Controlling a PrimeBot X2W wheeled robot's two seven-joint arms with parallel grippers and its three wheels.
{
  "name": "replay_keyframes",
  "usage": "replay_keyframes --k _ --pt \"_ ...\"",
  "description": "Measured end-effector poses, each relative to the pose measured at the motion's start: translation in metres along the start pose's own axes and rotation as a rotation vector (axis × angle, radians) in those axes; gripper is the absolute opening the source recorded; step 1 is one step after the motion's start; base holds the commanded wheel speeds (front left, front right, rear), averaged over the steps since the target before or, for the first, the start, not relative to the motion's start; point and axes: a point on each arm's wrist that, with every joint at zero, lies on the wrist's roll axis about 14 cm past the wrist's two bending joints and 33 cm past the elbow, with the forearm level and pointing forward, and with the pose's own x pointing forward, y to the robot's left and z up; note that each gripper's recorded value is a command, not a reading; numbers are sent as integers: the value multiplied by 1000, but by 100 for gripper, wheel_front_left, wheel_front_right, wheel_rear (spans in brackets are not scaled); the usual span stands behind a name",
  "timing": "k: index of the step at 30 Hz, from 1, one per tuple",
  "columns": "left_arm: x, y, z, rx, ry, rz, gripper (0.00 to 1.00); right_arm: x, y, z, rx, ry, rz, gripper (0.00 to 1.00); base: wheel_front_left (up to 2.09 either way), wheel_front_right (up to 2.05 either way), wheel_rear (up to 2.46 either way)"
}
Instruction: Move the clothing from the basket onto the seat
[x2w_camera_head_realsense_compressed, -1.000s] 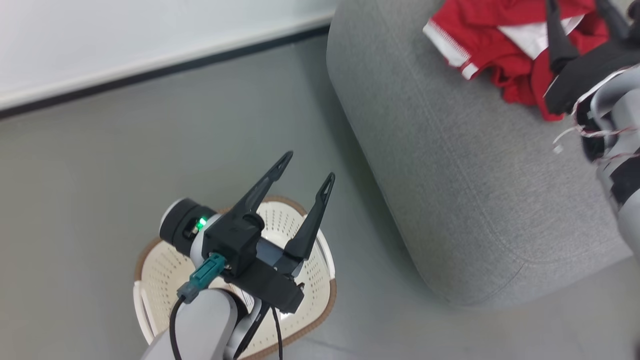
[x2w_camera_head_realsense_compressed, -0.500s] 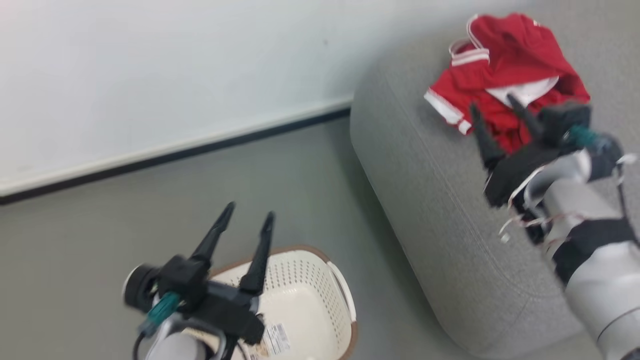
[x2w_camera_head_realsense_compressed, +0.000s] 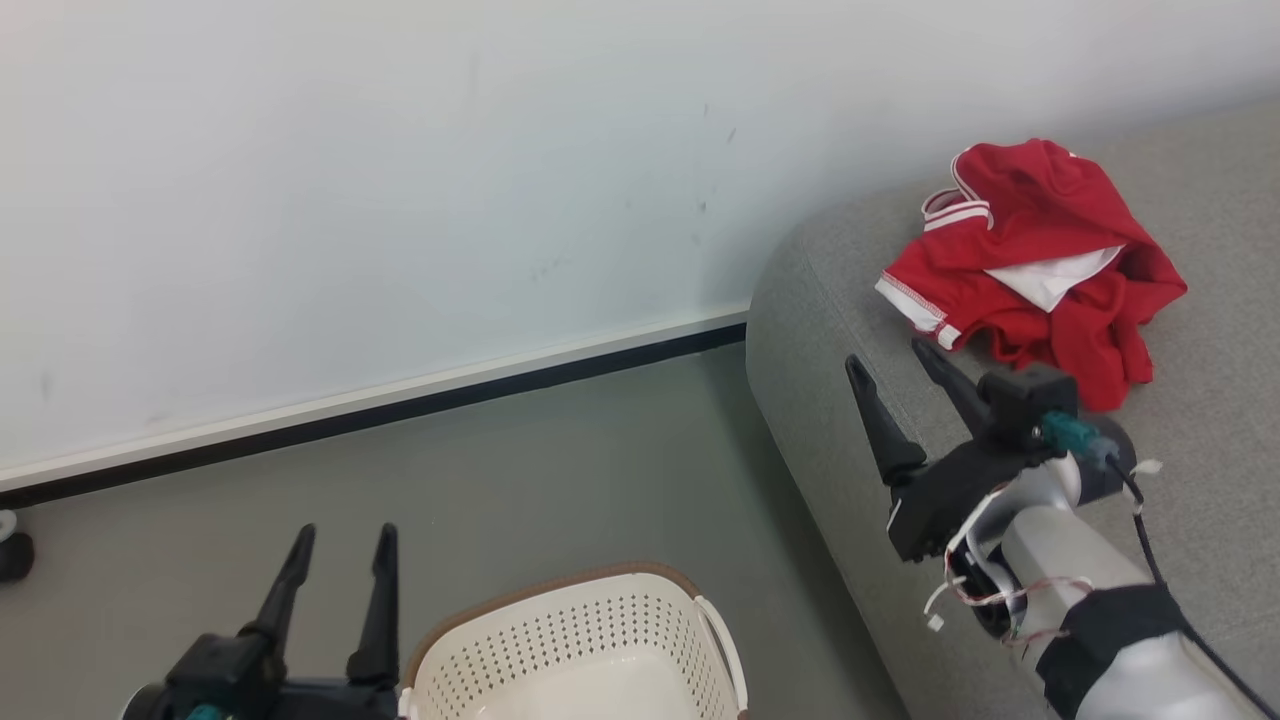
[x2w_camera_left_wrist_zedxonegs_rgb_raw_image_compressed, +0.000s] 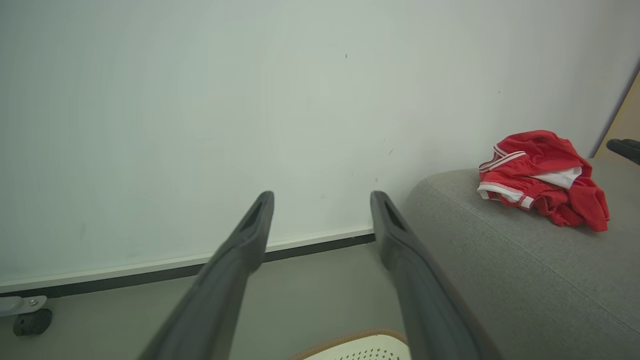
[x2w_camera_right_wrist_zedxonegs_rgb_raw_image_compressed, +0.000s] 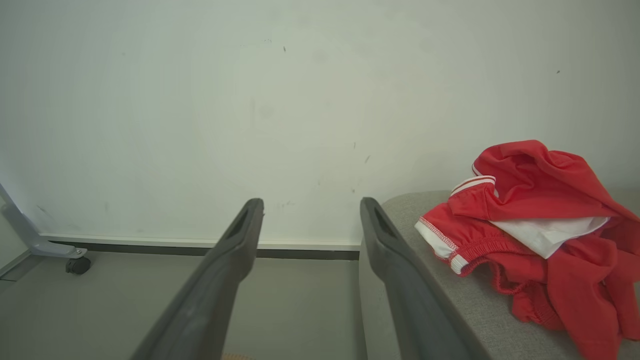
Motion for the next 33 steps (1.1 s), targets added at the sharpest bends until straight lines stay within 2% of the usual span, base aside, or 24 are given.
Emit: replay_keyframes --k 15,33 --pt "-40 58 -8 22 34 193 100 -43 19 -19 71 -30 -52 100 0 0 0" --pt "-67 80 -13 42 54 281 100 -65 21 -13 85 -88 -94 100 0 0 0"
